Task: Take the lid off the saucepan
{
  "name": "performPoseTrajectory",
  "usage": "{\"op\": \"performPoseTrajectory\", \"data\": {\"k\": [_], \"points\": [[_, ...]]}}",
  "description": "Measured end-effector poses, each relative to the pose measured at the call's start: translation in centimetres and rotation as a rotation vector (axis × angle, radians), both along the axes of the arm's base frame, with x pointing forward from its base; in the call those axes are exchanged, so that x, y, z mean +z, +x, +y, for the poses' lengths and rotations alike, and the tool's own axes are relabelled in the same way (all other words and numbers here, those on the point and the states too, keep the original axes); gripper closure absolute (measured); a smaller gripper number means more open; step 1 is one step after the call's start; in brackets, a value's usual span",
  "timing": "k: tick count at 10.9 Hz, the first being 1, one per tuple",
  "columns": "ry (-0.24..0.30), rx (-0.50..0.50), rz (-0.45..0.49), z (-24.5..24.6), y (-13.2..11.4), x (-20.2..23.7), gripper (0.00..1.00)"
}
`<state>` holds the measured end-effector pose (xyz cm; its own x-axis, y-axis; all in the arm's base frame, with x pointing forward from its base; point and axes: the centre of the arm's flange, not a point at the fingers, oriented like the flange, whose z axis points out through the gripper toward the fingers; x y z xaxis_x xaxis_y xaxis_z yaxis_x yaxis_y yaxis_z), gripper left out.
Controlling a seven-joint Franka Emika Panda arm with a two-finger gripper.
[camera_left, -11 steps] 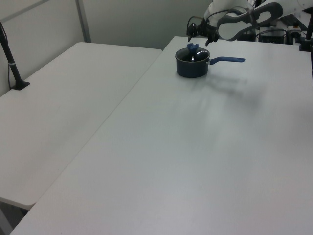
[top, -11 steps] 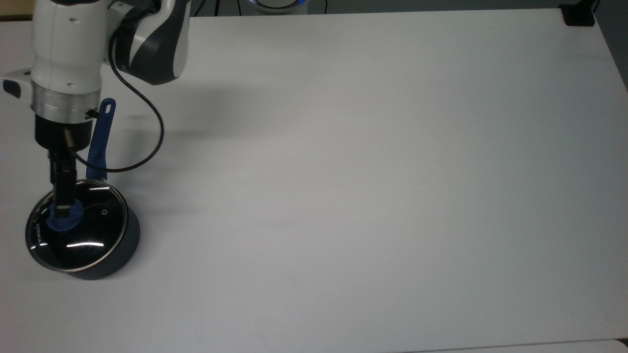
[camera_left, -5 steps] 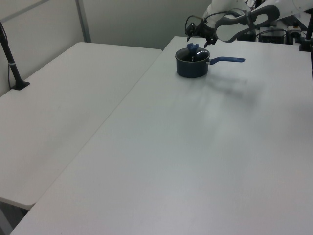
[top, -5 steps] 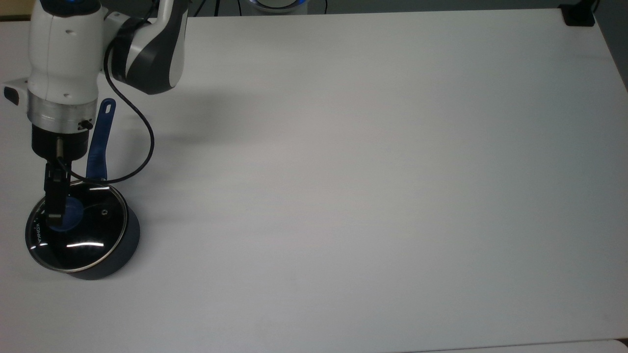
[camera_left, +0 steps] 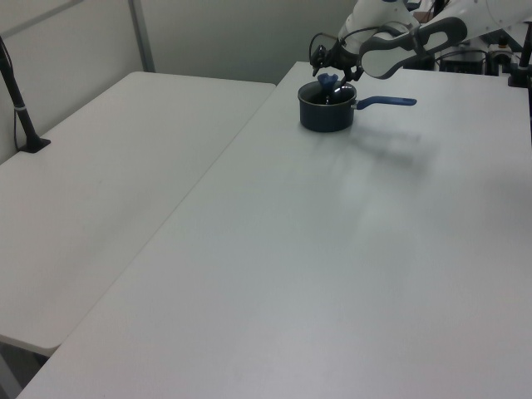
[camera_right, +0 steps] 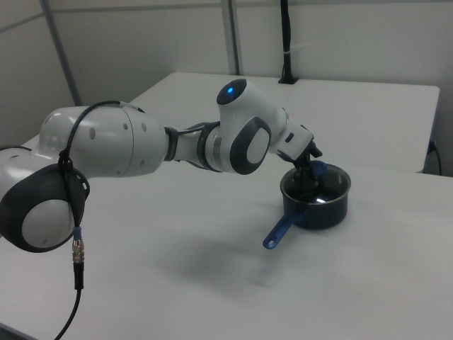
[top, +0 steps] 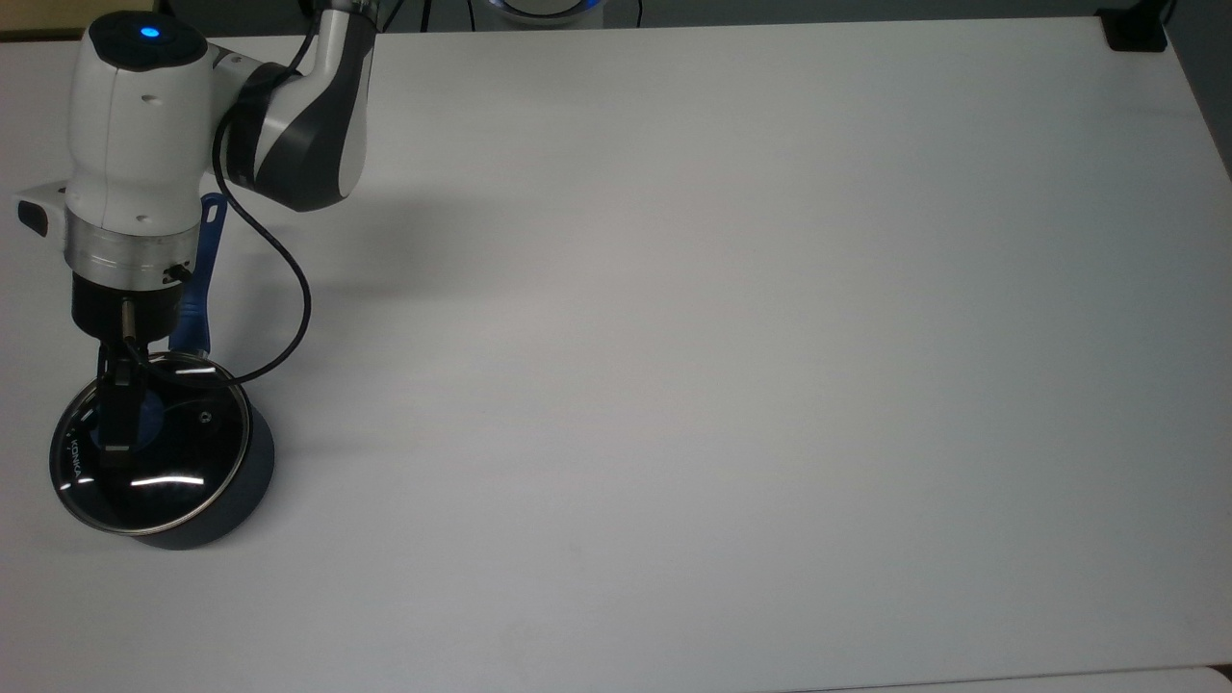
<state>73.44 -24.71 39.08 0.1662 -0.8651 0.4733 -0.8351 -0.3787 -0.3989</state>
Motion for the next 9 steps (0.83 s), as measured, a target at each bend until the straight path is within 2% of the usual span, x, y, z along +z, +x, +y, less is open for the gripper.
{"op": "performPoseTrajectory", "data": {"k": [3, 4, 9], "points": [[-0.028, 0.015, 0.007, 0.12, 0.09, 0.12, 0.27], [-0.030, 0.017, 0.001, 0.24, 0.21, 0.44, 0.42], [-0.085, 0.049, 0.024, 0.50, 0.28, 0.28, 0.41]]}}
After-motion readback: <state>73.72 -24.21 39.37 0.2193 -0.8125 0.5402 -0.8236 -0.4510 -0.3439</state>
